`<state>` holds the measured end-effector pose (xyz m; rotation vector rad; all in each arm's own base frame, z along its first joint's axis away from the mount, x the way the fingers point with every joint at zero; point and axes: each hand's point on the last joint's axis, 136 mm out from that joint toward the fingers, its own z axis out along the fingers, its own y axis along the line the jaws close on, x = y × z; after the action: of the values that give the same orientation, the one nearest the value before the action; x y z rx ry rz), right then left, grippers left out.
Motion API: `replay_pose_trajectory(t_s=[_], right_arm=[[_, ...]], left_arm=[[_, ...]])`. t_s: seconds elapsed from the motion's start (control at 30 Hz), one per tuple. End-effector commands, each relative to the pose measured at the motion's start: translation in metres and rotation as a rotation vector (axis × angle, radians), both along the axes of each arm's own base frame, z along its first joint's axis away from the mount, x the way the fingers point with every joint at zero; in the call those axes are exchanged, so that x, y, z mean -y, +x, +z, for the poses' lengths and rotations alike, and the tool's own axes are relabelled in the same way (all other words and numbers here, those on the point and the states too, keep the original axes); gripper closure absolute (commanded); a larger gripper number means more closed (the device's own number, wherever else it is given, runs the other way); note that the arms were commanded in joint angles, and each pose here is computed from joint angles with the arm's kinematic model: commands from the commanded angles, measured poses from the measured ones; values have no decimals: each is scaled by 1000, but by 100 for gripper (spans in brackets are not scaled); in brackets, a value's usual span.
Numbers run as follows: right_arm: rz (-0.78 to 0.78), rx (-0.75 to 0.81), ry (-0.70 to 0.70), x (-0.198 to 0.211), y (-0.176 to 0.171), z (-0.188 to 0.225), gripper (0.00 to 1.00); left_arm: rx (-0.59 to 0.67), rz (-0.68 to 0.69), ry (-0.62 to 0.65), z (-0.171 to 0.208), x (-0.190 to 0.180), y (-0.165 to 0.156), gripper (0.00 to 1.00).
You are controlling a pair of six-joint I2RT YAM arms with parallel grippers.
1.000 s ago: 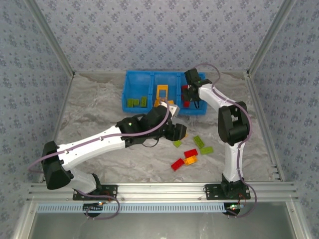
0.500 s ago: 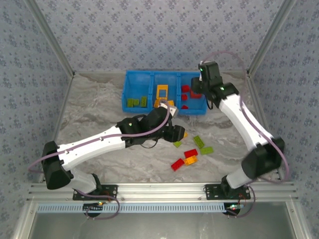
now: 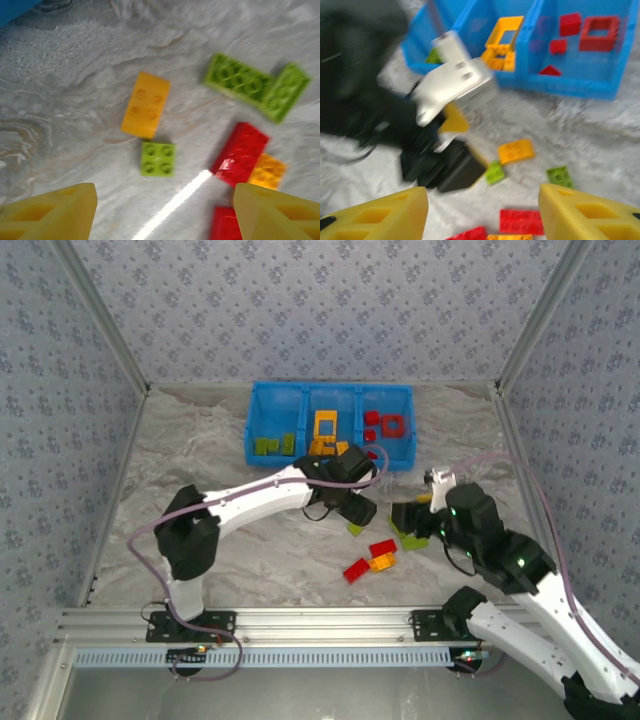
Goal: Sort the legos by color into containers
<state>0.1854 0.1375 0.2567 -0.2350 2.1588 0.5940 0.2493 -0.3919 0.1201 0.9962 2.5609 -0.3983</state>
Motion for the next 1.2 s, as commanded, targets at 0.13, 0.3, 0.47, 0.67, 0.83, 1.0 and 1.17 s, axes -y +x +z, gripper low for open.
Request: replay_pose_trajectory(t_s=[0.13,0.3,0.47,0.67,0.83,1.0,1.17], right_arm=[[58,1,197,1,-39,21,28],[49,68,215,10,-42,42,25],[45,67,206,10,-41,40,25],[39,56,211,8,-38,34,25],[40,56,208,6,-36,31,25],[65,56,196,1,-35,28,25],[120,80,140,-8,-31,25,27]], left_arm=[[7,-197,136,-29,15,18,25],[-39,-219,153,-54,25,22,24],[-56,-217,162,-69,33,26,25],[-71,-212,200,-93,34,30,39],[-74,-204,193,-95,35,30,52],[-46,-183,175,-88,34,32,71],[20,-84,85,-39,26,43,72]])
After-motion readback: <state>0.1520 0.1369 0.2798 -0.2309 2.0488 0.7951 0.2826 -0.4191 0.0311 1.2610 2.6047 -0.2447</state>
